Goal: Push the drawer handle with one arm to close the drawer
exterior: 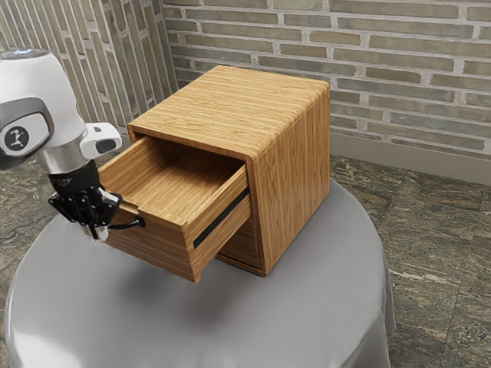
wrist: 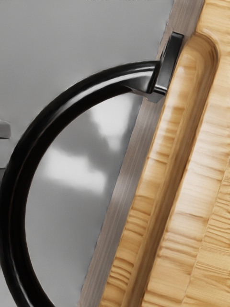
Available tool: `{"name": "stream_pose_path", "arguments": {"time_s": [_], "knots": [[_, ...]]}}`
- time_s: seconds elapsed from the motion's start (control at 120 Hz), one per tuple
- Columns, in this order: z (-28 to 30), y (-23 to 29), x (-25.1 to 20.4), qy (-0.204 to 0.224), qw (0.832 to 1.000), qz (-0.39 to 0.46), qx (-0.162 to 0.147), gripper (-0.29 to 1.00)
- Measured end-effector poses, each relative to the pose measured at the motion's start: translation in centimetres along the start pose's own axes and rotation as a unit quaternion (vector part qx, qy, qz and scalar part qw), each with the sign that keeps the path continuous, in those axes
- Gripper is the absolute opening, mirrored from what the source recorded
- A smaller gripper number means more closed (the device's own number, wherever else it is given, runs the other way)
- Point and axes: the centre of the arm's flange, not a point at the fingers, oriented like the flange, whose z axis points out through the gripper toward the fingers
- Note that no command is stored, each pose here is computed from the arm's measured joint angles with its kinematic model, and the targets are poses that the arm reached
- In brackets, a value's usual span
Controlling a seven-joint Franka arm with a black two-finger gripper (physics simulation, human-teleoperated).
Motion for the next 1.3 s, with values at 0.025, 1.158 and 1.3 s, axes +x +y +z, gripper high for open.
{"name": "stream_pose_path", "arguments": {"time_s": [0.025,1.158,1.3], "knots": [[0.0,0.1,0.2,0.002,1.000,0.000,0.000,0.00],[-0.4,5.4,14.6,0.043,0.999,0.007,-0.005,0.03],[-0.1,5.6,15.9,0.048,0.999,0.008,-0.003,0.03]]}}
